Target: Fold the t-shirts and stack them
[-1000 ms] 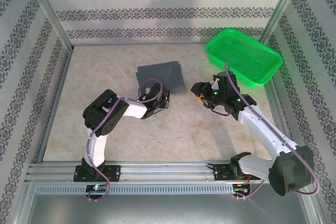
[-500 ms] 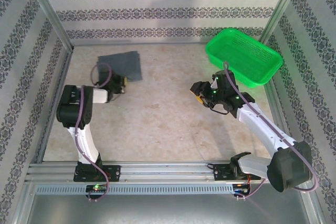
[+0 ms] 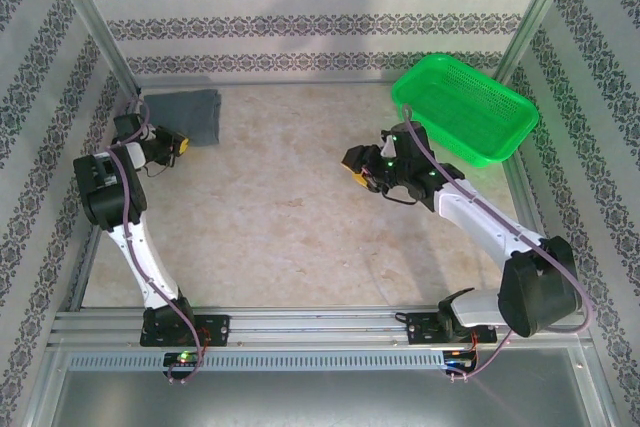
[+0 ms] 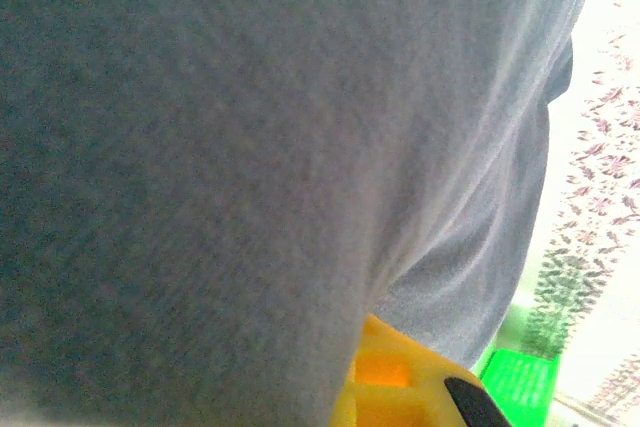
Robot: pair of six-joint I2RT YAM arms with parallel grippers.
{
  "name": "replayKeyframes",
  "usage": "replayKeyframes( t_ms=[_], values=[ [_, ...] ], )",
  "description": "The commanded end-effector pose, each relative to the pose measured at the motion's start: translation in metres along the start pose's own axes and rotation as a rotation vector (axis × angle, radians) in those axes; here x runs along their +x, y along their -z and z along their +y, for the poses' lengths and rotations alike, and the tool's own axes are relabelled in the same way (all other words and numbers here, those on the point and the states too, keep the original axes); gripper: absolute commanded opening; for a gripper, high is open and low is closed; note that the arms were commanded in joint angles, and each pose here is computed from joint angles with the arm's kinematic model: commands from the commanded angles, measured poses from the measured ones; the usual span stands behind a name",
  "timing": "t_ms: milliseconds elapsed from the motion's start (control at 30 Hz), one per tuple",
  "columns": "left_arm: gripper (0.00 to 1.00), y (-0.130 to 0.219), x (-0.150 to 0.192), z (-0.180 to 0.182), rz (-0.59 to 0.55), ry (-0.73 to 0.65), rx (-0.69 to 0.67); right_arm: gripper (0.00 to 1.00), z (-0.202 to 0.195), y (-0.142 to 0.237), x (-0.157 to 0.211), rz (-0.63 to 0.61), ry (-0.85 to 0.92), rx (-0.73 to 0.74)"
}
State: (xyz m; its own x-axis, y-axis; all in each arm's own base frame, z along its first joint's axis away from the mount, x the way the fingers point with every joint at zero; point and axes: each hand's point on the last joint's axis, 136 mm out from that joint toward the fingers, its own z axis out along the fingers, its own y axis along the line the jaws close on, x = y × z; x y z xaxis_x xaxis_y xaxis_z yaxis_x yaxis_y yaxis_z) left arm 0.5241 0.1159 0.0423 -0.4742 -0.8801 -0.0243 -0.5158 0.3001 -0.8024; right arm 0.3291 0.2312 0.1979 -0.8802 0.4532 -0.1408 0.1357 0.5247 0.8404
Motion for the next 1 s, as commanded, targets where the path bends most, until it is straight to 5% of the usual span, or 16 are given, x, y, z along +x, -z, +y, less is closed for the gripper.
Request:
replayKeyframes(
  t_ms=[0, 133, 267, 367, 400, 433, 667, 800, 867, 967],
  values=[
    [0.00, 0.002, 0.001, 0.005, 0.045, -0.065, -0.038, 0.52, 0.036, 0.000, -0.006, -0.017, 0.084, -0.114],
    [0.01, 0.011, -0.003, -0.005, 0.012, -0.083, -0.040, 0.53, 0.049, 0.005, -0.013, -0.081, 0.105, -0.176],
    [0.27, 0.036, -0.004, -0.018, -0.053, -0.131, -0.077, 0.55, 0.059, 0.013, -0.019, -0.136, 0.118, -0.223],
    [0.72, 0.064, 0.004, -0.032, -0.103, -0.144, -0.104, 0.60, 0.063, 0.019, -0.022, -0.158, 0.132, -0.222],
    [0.99, 0.075, 0.010, -0.039, -0.124, -0.148, -0.100, 0.70, 0.062, 0.023, -0.024, -0.169, 0.136, -0.209],
    [1.00, 0.086, 0.018, -0.043, -0.145, -0.143, -0.098, 0.97, 0.059, 0.028, -0.027, -0.182, 0.139, -0.189],
    [1.00, 0.149, 0.107, -0.064, -0.295, -0.212, -0.157, 0.98, 0.013, 0.088, -0.066, -0.383, 0.134, 0.024],
    [1.00, 0.225, 0.151, -0.044, -0.655, -0.351, -0.431, 0.98, -0.029, 0.140, -0.086, -0.590, 0.180, 0.304],
    [1.00, 0.254, 0.164, -0.034, -0.769, -0.453, -0.536, 0.98, -0.057, 0.164, -0.094, -0.685, 0.202, 0.489],
    [1.00, 0.246, 0.173, -0.025, -0.704, -0.765, -0.591, 0.98, -0.088, 0.181, -0.104, -0.820, 0.357, 0.655]
  ],
)
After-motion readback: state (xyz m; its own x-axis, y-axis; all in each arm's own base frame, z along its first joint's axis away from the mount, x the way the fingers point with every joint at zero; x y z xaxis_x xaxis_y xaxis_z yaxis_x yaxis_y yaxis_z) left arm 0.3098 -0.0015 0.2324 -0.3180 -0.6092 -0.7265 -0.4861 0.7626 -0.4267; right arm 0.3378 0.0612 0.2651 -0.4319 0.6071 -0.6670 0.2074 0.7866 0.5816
